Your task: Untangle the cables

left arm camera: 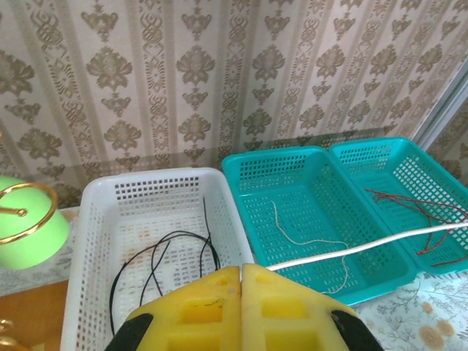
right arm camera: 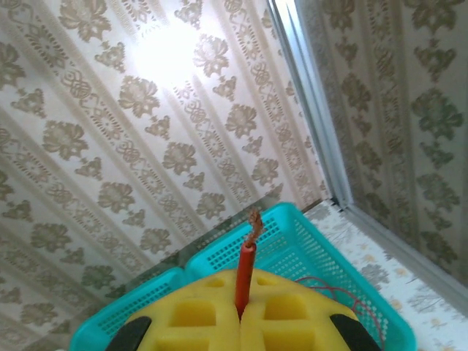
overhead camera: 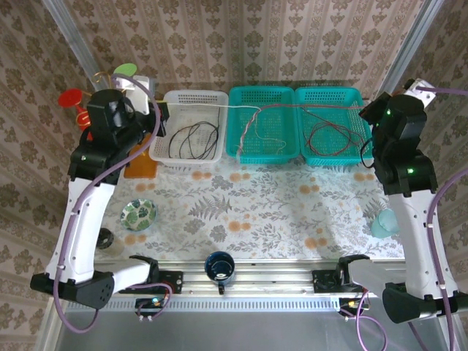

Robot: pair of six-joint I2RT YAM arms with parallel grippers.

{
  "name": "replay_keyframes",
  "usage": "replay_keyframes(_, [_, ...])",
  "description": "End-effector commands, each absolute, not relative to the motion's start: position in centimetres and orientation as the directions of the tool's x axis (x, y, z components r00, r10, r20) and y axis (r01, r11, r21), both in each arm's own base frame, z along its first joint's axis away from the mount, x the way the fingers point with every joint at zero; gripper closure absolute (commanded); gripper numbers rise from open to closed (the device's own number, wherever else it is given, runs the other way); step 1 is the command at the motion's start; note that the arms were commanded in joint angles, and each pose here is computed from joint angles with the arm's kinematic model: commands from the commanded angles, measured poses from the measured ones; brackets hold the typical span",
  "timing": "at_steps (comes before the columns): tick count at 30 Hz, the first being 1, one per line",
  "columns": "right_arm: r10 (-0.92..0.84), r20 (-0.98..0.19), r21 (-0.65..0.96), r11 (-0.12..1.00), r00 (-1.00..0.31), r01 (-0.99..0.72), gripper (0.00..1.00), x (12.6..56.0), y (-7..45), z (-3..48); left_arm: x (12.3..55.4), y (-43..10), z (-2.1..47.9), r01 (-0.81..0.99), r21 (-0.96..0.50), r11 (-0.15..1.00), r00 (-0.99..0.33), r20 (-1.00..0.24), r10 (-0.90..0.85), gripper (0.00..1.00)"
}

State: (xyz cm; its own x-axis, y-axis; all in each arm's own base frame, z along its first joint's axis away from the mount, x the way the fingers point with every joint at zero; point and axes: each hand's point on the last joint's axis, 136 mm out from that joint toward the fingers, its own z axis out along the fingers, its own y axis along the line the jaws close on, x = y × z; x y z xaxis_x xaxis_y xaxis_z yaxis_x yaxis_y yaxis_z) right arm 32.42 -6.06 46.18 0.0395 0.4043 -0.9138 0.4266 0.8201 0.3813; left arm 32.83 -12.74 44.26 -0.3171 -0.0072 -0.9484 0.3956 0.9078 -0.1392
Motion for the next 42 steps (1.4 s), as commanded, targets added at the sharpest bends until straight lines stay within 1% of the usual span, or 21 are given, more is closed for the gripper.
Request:
replay_keyframes(1, [0.341, -0.935, 0.342, 0.801, 0.096, 0.492, 1.0, 31.3, -8.0, 48.2, 32.1, -11.2, 43.1, 0.349, -0.153, 0.924, -0.365, -0.931, -0.017, 1.0])
replay_keyframes(9, [0.289, -0.948, 0.313, 0.768, 0.134, 0.559, 1.0, 30.6, -10.7, 49.1, 31.6, -7.3, 39.7, 0.217, -0.146, 0.965, -0.476, -0.879, -0.026, 1.0])
replay_keyframes(15, [0.242, -0.958, 0.282, 0.716, 0.152, 0.639, 1.0, 30.3, -13.1, 49.6, 30.9, -5.0, 38.1, 0.128, -0.162, 0.978, -0.511, -0.857, -0.075, 1.0])
replay_keyframes(22, [0.212, -0.967, 0.246, 0.662, 0.138, 0.708, 1.0, 29.9, -14.8, 48.8, 30.4, -2.5, 36.4, 0.022, -0.167, 0.986, -0.551, -0.825, -0.128, 1.0])
replay_keyframes(26, [0.184, -0.976, 0.205, 0.6, 0.116, 0.774, 1.0, 29.1, -16.3, 48.0, 30.4, -0.9, 35.0, -0.041, -0.204, 0.978, -0.582, -0.791, -0.189, 1.0])
replay_keyframes(34, [0.165, -0.982, 0.169, 0.537, 0.094, 0.827, 1.0, 27.8, -18.5, 46.9, 30.0, -0.4, 34.1, -0.059, -0.208, 0.976, -0.596, -0.778, -0.201, 1.0])
replay_keyframes(37, [0.153, -0.985, 0.145, 0.513, 0.076, 0.846, 1.0, 27.5, -19.4, 46.5, 29.8, 0.5, 33.8, -0.087, -0.173, 0.981, -0.601, -0.776, -0.19, 1.0])
replay_keyframes(42, [0.156, -0.986, 0.124, 0.465, 0.057, 0.877, 1.0, 26.6, -21.1, 45.7, 29.6, 1.2, 33.2, -0.108, -0.212, 0.971, -0.606, -0.76, -0.234, 1.0])
